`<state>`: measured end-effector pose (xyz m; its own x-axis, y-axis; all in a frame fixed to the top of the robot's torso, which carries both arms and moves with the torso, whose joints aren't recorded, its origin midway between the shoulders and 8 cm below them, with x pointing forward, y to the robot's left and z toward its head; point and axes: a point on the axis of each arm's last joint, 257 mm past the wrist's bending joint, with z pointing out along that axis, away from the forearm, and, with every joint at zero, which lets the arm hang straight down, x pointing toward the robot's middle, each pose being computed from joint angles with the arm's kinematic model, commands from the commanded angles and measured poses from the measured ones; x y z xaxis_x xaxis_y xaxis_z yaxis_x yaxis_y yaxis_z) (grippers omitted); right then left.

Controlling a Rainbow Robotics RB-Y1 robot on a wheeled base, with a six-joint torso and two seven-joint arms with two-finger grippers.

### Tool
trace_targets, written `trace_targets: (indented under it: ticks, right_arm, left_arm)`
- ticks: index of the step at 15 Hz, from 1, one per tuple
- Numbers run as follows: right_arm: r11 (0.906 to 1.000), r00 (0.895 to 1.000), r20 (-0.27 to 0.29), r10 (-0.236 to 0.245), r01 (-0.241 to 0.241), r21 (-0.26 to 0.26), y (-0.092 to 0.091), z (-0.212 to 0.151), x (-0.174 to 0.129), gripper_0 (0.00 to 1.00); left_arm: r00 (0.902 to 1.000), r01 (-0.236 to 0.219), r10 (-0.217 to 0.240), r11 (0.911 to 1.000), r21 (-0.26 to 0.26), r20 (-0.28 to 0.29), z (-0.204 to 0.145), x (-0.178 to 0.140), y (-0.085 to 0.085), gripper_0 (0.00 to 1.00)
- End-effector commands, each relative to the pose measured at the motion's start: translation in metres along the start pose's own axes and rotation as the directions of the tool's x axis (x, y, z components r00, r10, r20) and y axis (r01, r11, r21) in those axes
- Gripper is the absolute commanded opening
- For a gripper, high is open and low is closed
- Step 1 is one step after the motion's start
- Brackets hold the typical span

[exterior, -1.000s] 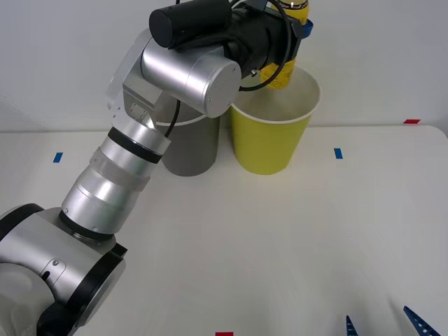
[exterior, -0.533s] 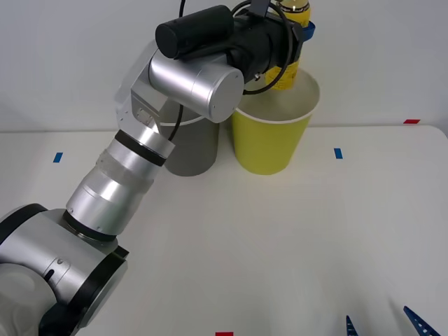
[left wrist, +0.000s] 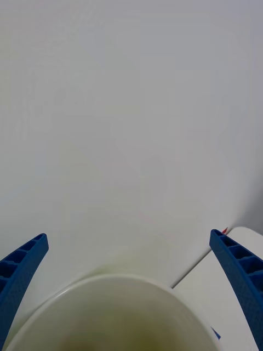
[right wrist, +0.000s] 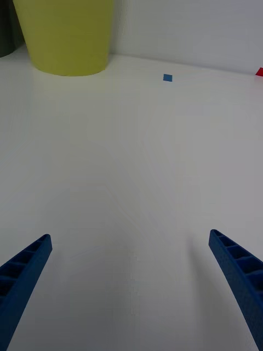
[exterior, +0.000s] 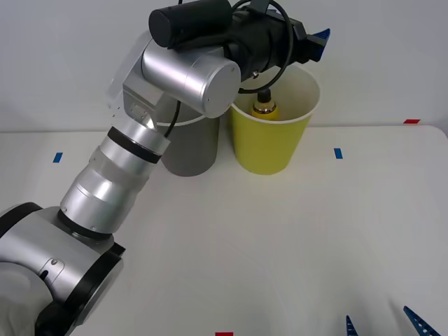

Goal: Put cans in the gray bin and PET bottles in the light green bin.

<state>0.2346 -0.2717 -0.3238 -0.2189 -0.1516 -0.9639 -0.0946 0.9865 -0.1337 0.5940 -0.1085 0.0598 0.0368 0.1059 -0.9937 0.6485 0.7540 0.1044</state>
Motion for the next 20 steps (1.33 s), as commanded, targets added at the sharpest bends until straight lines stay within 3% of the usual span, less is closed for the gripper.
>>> trace_targets:
  ticks: [1,7,9,11,16,20]
  right_arm:
    - [1.0000,1.000,0.000,0.000,0.000,0.000,0.000,0.000,0.000,1.00]
    - [1.0000,1.000,0.000,0.000,0.000,0.000,0.000,0.000,0.000,1.00]
    - [1.0000,1.000,0.000,0.000,0.000,0.000,0.000,0.000,0.000,1.00]
    - [1.0000,1.000,0.000,0.000,0.000,0.000,0.000,0.000,0.000,1.00]
    - [1.0000,1.000,0.000,0.000,0.000,0.000,0.000,0.000,0.000,1.00]
    - [1.0000,1.000,0.000,0.000,0.000,0.000,0.000,0.000,0.000,1.00]
  left_arm:
    - [0.9984,-0.054,0.054,0.9985,-0.010,-0.014,-0.022,-0.016,0.009,1.00]
    - [0.9887,-0.143,0.146,0.9871,-0.073,0.035,-0.059,-0.050,0.050,1.00]
    - [0.9882,-0.138,0.143,0.9874,-0.077,0.055,-0.084,-0.049,0.060,1.00]
    - [0.9833,-0.155,0.164,0.9816,-0.111,0.078,-0.114,-0.043,0.071,1.00]
    - [0.9867,-0.112,0.134,0.9723,-0.205,0.093,-0.196,-0.002,0.095,1.00]
    - [0.9906,-0.094,0.117,0.9603,-0.263,0.072,-0.245,0.036,0.102,1.00]
